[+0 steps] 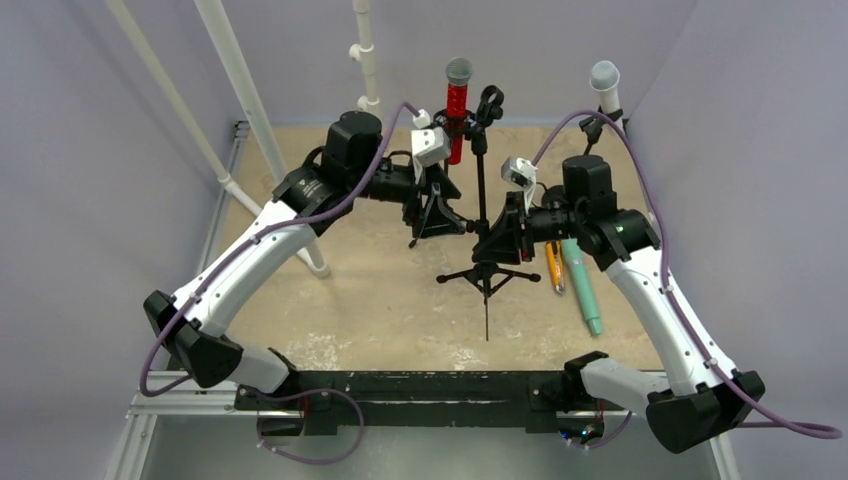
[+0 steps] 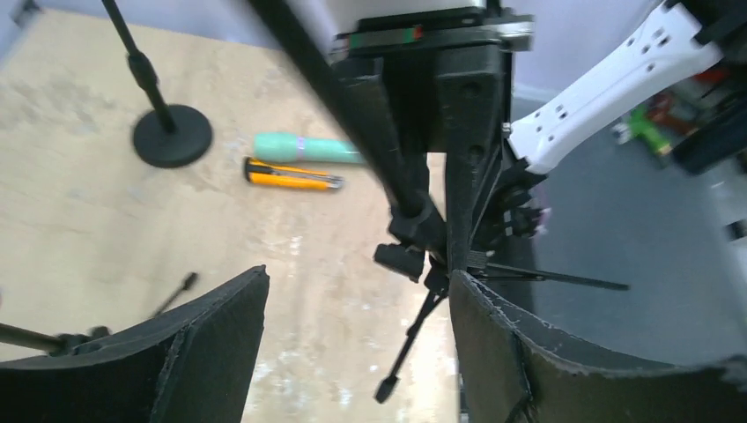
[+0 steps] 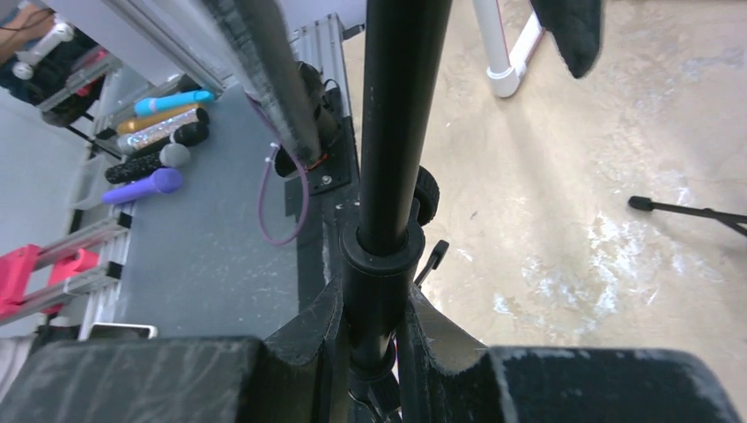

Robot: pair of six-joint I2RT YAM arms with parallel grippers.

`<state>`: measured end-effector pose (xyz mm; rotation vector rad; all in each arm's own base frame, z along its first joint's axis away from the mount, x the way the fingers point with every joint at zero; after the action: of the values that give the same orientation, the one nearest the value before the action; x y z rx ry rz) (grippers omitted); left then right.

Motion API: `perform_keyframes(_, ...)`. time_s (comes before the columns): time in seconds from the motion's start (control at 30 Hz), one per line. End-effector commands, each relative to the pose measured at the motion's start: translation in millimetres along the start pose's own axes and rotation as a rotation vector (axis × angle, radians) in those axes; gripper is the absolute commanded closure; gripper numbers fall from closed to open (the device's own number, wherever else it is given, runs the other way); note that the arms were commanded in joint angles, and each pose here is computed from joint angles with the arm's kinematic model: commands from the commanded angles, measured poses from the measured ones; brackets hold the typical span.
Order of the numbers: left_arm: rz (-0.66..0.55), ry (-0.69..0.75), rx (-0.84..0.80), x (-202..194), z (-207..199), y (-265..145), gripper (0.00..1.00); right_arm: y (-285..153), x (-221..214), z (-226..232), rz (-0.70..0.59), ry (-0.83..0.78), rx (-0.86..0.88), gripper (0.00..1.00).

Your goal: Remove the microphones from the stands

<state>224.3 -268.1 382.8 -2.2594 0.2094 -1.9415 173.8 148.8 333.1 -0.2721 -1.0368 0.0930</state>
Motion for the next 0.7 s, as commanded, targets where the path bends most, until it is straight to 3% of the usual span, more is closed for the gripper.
perform_keyframes(0.0,0.095,0.357,0.162,-1.1,-2.9,-1.4,0.29,3.0,10.4,7.4,-0.045,0.014,0.101,1.00)
perform_keyframes(0.33,0.142,0.497,0.121,3.6,-6.6,14.9,0.46,2.8,13.7,5.7,-0.052,0.029,0.109,1.00)
perform_keyframes(0.67,0.122,0.467,0.084,5.2,-9.4,24.3,0.67,2.0,8.0,3.5,-0.053,0.024,0.090,1.00)
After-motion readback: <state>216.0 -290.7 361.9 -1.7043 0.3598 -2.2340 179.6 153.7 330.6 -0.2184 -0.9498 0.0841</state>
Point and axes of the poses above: each gripper's point midway between its finger pads, its own y axis out along the fingers, its own z axis along the line the jaws close on, x = y × z, the point moved 8 cm from there along -y, back along the fingers, and after that the axes turned 6 degrees about y, right-handed, at the moved point
